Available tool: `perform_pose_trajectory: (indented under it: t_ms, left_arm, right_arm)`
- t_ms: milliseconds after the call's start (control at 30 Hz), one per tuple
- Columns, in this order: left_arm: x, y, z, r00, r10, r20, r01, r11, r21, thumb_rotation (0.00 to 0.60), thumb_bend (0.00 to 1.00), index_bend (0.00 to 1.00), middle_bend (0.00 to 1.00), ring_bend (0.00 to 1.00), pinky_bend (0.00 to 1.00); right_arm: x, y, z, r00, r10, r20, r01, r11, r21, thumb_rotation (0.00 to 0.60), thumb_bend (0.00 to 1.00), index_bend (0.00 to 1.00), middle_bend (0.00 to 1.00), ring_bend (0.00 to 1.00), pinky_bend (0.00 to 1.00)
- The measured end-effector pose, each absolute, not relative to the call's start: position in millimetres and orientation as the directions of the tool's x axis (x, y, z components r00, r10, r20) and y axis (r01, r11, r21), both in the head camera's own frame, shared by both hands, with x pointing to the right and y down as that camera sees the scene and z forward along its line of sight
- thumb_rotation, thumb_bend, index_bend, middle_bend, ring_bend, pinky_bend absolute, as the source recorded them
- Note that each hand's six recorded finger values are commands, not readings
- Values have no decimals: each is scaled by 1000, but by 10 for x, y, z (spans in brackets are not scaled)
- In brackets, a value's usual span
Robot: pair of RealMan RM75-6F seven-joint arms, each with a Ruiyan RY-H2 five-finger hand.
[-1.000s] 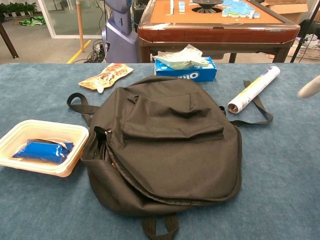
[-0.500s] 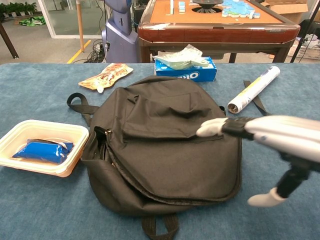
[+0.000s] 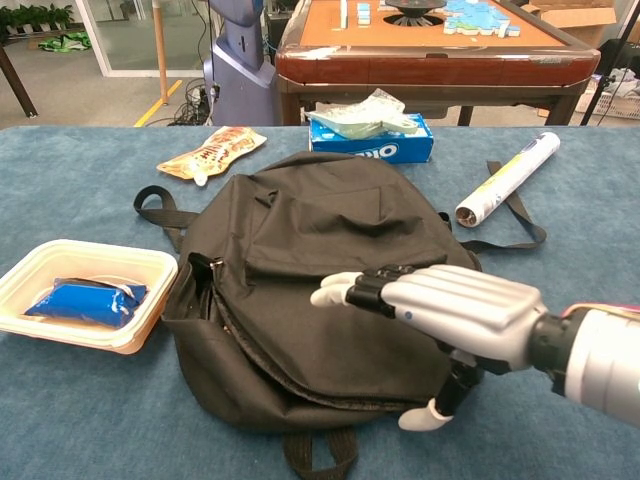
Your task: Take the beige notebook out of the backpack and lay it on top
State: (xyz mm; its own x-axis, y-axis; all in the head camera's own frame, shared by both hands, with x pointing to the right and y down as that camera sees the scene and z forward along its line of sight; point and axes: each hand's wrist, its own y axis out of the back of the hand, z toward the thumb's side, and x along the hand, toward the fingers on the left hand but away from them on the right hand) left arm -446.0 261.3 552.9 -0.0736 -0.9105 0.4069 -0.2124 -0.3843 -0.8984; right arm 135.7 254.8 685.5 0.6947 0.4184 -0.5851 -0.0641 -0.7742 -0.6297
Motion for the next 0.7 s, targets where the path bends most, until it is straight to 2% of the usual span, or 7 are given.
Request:
perform_pose_trajectory:
  t_ms: [233, 567, 700]
  left_arm:
    - [-4476, 2623, 5533, -75, -910, 407, -214, -384, -898, 600, 260, 161, 50, 76, 91]
    - [-4478, 2628, 5550, -73, -908, 412, -217, -388, -896, 600, 260, 161, 50, 76, 91]
    - [-4484, 2631, 5550, -74, -908, 412, -218, -389, -895, 600, 260, 161, 50, 77, 91]
  right_arm:
    - [1360, 2459, 6984, 672, 435, -599, -73, -766, -639, 600, 48, 0, 0, 0, 42]
    - [1413, 2302, 6959, 652, 445, -614, -89, -759, -645, 600, 49, 0, 0, 0, 41]
    - [1410, 2255, 6922, 650, 447, -615, -88, -759, -645, 600, 88, 0, 0, 0, 41]
